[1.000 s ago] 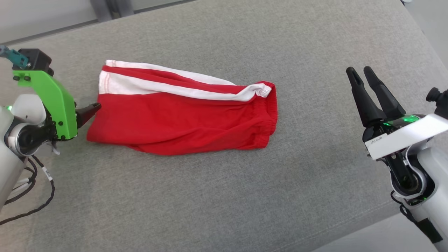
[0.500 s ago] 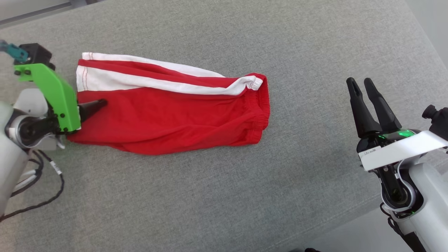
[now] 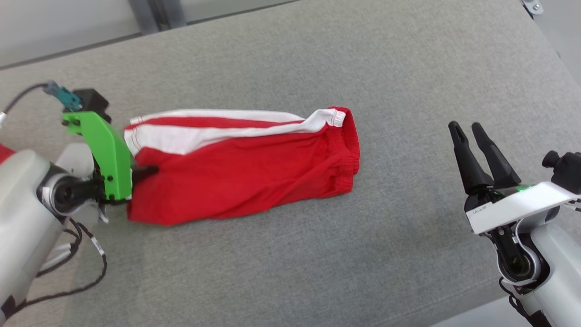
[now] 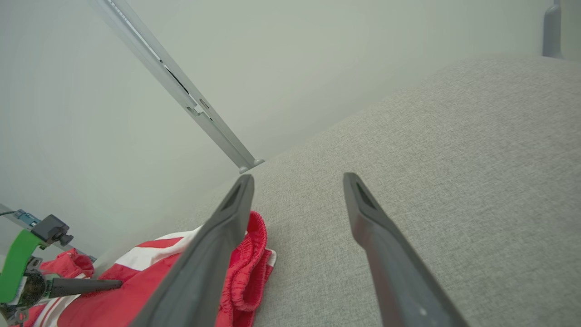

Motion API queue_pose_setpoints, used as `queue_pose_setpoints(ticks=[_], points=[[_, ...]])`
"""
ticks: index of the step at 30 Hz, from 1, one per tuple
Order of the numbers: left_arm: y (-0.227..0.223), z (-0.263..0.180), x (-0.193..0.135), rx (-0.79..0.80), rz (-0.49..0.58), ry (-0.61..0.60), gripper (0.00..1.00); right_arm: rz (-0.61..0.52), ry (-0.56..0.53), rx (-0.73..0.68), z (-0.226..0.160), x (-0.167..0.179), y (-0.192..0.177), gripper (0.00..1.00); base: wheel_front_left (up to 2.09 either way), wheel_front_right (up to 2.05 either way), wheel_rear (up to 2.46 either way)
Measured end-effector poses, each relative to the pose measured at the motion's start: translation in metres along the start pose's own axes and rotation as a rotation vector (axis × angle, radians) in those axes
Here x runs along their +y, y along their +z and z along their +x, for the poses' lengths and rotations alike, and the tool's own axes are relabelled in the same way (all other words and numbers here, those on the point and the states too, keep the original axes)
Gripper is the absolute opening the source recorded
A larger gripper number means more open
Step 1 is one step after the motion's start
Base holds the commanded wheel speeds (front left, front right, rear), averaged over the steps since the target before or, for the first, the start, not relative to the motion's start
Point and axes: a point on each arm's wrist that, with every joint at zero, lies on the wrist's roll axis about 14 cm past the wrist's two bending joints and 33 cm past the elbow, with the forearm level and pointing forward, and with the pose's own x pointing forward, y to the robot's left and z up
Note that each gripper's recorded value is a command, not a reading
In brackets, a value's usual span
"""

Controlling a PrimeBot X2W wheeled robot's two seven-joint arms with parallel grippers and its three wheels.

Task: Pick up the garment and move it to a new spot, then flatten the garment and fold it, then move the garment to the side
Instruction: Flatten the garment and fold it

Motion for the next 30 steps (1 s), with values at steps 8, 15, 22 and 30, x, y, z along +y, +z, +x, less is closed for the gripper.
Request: queue_pose_setpoints(ticks=[8, 15, 22, 30], points=[[-0.041, -0.034, -0.008, 0.035, -0.012, 0.013, 0.0, 0.007, 0.048, 0.038, -0.002, 0.014, -0.005, 1.0, 0.0, 0.0, 0.0], [-0.063, -0.051, -0.002, -0.006, -0.05, 0.065, 1.0, 0.008, 0.098, 0.064, 0.002, 0.03, -0.008, 1.0, 0.0, 0.0, 0.0], [-0.057, -0.067, 0.004, -0.101, -0.026, 0.115, 1.0, -0.01, 0.119, 0.063, 0.001, 0.037, -0.006, 1.0, 0.0, 0.0, 0.0], [0.006, -0.128, 0.0, -0.525, 0.113, 0.214, 1.0, -0.09, 0.157, 0.025, -0.005, 0.049, -0.001, 1.0, 0.0, 0.0, 0.0]])
